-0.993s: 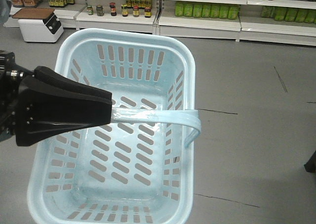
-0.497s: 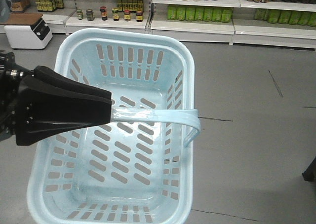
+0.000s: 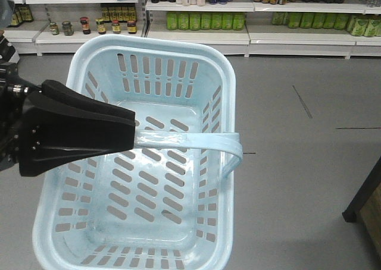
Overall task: Pick three apples into basket with both arms
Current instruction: 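Drive the base across the floor carrying the basket in the left gripper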
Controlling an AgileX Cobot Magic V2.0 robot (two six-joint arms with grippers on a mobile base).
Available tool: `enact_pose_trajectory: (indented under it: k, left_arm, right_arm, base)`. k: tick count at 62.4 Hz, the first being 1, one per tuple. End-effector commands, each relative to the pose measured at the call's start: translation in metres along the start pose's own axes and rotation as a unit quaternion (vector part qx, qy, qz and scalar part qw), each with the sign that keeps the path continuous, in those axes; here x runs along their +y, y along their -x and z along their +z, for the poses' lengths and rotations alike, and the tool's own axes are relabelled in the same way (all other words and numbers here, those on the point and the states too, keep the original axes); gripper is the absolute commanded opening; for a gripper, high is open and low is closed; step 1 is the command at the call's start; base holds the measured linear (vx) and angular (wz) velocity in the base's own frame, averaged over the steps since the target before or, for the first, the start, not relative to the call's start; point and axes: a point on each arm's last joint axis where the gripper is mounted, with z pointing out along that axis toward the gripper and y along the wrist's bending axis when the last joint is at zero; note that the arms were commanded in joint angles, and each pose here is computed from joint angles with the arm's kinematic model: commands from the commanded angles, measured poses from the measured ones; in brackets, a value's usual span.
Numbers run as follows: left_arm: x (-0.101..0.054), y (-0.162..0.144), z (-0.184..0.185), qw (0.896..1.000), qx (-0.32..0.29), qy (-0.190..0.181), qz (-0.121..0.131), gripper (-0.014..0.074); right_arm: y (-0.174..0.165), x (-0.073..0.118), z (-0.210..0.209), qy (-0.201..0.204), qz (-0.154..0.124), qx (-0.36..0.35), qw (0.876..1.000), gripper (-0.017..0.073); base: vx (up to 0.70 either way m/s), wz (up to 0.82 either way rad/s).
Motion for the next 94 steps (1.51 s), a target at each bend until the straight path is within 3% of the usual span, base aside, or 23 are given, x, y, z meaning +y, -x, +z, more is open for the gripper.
enact_pose_trajectory:
  k: [1, 94]
  left_arm:
    - [-0.0071, 0.0054, -0.0042, 0.999, 0.001, 0.021, 0.032, -0.0008]
    - [-0.0071, 0.0054, -0.0042, 0.999, 0.001, 0.021, 0.032, -0.0008]
  right_arm:
    - [0.0039, 0.0001, -0.0005, -0.001, -0.002, -0.037, 0.999, -0.0003]
    - [0.0039, 0.0001, -0.0005, -0.001, -0.002, -0.037, 0.999, -0.0003]
  base:
    - [0.23, -0.23]
    - [0.18, -0.21]
